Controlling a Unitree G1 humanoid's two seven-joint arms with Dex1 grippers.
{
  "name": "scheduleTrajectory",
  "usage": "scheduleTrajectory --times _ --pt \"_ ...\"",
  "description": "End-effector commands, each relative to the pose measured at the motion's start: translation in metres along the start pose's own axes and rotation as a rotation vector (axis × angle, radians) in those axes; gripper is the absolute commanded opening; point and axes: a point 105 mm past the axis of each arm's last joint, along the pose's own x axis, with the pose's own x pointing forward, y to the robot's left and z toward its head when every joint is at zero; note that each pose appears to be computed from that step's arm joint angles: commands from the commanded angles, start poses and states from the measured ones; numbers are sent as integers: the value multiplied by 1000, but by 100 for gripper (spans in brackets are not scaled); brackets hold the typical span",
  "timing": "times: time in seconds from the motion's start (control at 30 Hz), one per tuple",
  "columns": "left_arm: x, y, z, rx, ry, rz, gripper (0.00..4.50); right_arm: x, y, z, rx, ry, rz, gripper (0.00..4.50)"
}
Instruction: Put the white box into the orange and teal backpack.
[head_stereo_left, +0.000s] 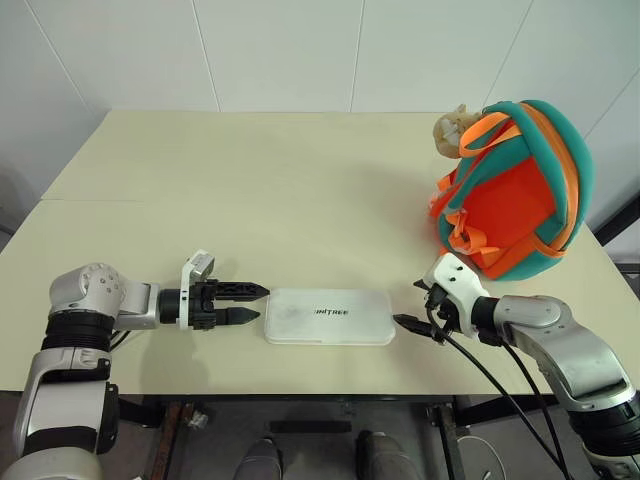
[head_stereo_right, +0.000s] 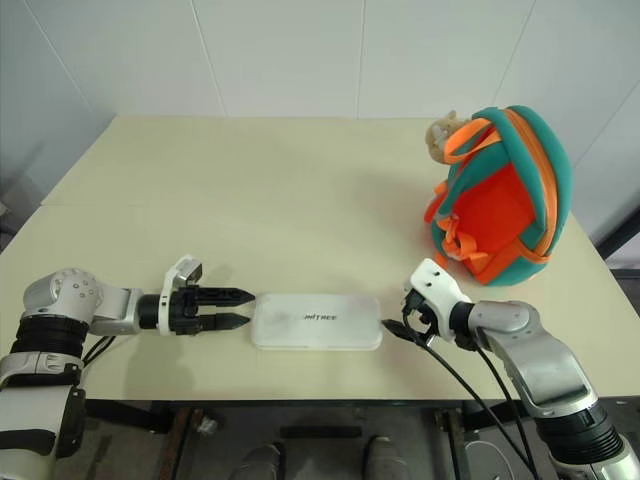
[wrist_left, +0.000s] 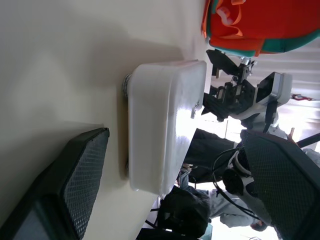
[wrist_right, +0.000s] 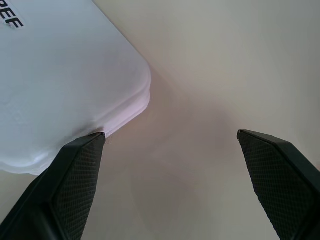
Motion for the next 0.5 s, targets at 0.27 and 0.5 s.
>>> scheduleTrajectory --times 0.27,0.5 --pt "18 -1 0 3 11 -7 450 0 3 12 -29 -34 -2 448" --pt "30 -2 -6 50 63 11 450 2 3 14 -31 -38 0 448"
